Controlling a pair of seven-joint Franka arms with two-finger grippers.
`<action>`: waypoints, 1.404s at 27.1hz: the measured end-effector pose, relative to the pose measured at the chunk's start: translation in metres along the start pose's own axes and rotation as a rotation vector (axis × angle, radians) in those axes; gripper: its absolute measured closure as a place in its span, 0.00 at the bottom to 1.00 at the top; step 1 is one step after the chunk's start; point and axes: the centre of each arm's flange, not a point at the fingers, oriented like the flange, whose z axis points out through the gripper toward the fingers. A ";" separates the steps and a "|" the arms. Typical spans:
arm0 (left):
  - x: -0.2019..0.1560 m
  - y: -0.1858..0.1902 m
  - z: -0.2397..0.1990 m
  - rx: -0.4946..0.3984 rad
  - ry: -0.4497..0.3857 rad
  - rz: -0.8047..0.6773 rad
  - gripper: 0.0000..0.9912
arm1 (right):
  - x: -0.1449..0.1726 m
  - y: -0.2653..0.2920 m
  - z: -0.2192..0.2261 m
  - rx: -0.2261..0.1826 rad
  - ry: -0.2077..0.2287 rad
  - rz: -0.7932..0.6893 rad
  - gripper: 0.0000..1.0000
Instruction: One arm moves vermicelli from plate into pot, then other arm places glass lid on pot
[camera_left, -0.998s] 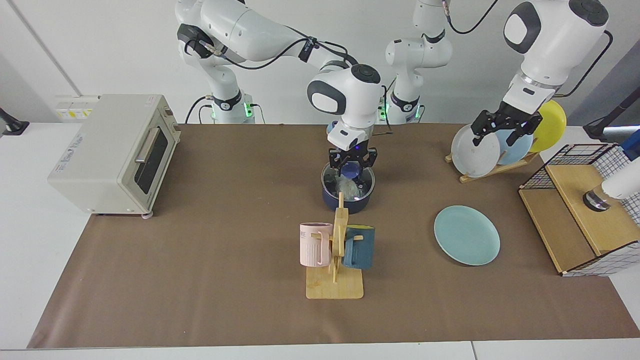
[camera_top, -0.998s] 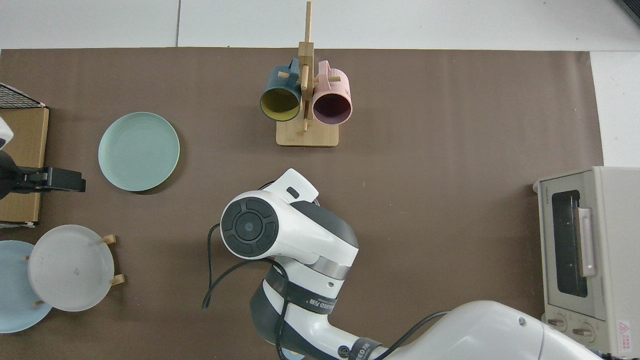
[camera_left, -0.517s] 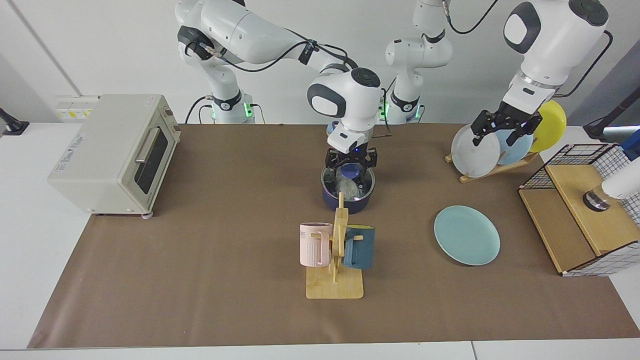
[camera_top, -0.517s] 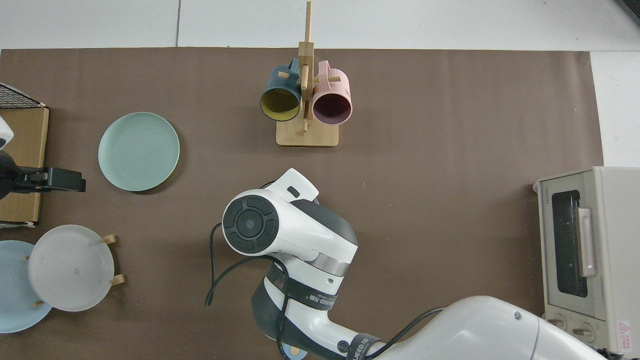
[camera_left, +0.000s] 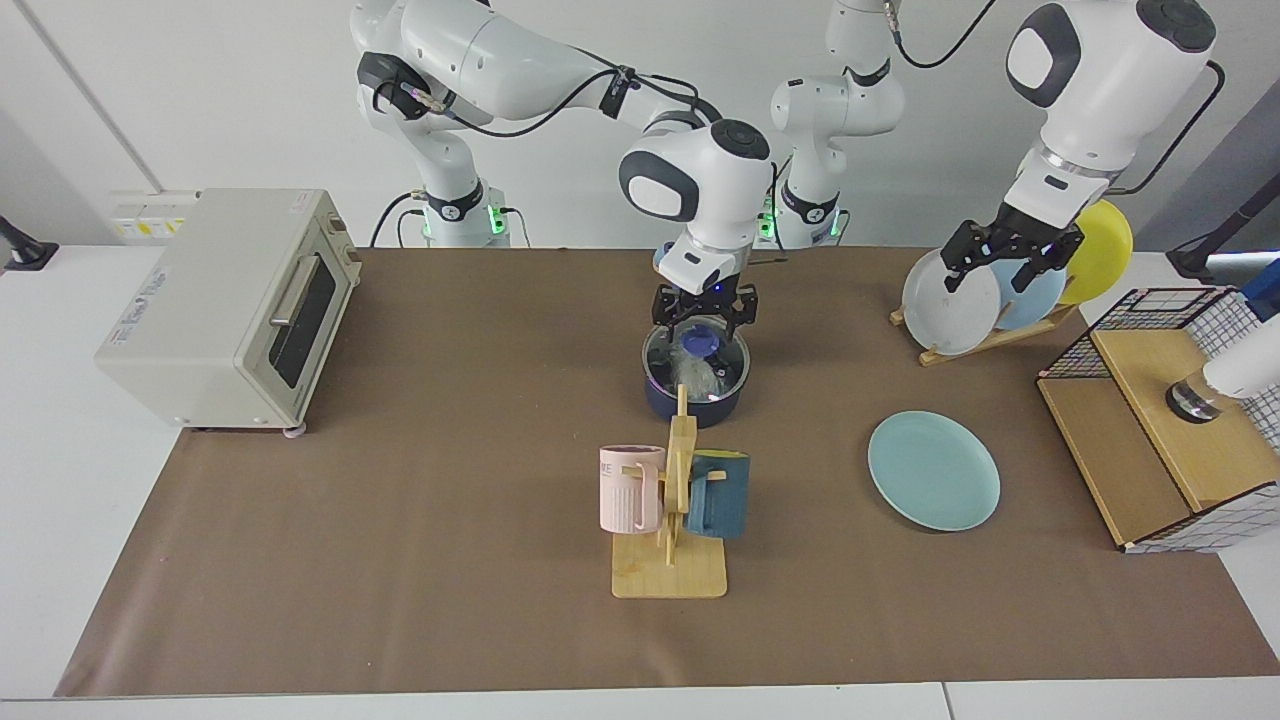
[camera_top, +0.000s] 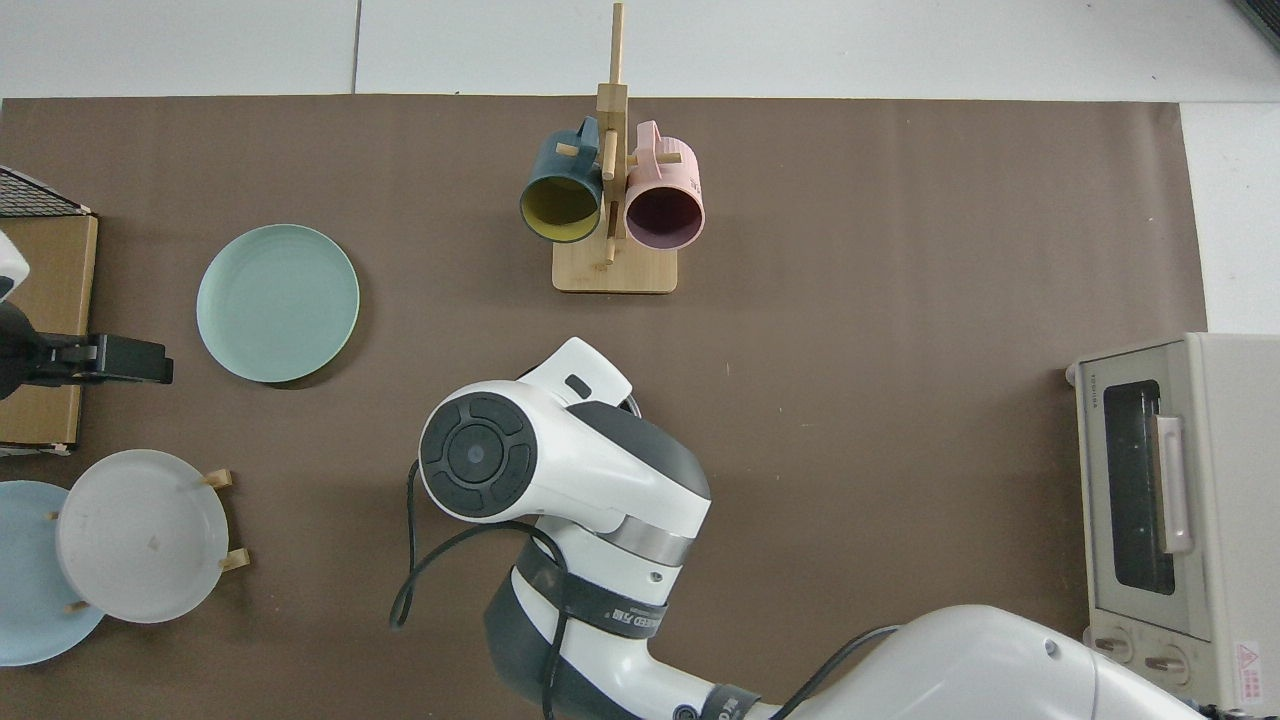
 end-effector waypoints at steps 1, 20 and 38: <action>0.000 0.001 0.000 0.000 0.000 0.001 0.00 | -0.001 0.000 -0.007 -0.004 0.000 0.000 0.00; 0.001 0.009 0.000 0.001 0.001 0.016 0.00 | 0.027 0.083 -0.137 -0.075 0.014 0.049 0.00; 0.001 0.010 -0.002 0.001 0.004 0.018 0.00 | 0.109 0.277 -0.125 -0.047 -0.049 0.178 0.00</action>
